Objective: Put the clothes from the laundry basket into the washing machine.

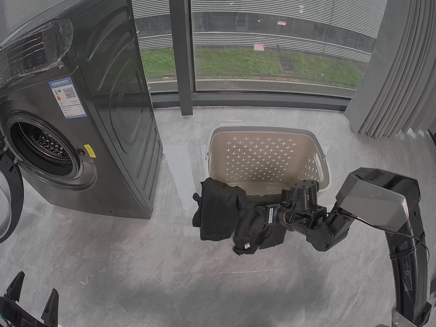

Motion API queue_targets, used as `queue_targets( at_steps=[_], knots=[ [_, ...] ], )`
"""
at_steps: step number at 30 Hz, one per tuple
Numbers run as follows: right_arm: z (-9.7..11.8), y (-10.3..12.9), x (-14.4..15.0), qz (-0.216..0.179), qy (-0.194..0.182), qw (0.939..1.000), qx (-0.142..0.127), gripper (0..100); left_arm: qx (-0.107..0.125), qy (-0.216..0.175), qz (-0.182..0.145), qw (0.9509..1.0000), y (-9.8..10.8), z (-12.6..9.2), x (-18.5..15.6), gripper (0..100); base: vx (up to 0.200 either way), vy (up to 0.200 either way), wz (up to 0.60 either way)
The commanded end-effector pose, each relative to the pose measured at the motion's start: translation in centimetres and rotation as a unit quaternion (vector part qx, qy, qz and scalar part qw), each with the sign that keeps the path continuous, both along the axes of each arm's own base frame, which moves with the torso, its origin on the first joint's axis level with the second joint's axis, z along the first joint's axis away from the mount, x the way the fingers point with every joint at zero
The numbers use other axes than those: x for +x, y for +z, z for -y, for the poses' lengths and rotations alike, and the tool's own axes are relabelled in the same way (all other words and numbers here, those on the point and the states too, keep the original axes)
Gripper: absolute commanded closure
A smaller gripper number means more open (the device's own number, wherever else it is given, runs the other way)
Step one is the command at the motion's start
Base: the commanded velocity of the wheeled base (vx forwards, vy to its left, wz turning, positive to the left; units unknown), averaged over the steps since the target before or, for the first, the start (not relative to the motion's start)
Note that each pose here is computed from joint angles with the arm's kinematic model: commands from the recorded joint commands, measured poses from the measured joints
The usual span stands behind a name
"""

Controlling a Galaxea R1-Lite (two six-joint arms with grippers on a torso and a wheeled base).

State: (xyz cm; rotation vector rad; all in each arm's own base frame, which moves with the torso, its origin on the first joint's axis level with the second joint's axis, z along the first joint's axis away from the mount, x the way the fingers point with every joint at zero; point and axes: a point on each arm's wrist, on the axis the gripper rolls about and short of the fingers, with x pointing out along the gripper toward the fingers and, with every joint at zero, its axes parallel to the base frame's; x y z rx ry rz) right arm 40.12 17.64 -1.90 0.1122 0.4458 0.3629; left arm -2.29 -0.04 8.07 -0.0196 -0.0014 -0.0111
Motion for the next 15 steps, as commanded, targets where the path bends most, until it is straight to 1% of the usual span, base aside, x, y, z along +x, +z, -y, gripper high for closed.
queue_targets(
  at_steps=[1,9,11,15],
  knots=[
    [-0.4,0.1,-0.1,0.001,0.004,1.0000,0.001,100,0.000,0.000,-0.001,1.0000,-0.5,0.0,0.0,0,0.000,0.000,0.00],
    [-1.0,0.1,-0.8,0.001,0.010,0.9999,-0.001,100,-0.002,0.000,-0.001,1.0000,-0.5,0.0,0.0,0,0.000,0.000,0.00],
    [-0.9,0.1,-1.2,-0.004,0.011,0.9999,0.000,100,-0.002,0.000,-0.001,1.0000,-0.5,0.0,0.0,0,0.000,0.000,0.00],
    [-0.5,1.1,-2.3,-0.002,0.011,0.9999,0.001,100,-0.002,0.000,-0.001,1.0000,-0.5,0.0,0.0,0,0.000,0.000,0.00]
  ],
)
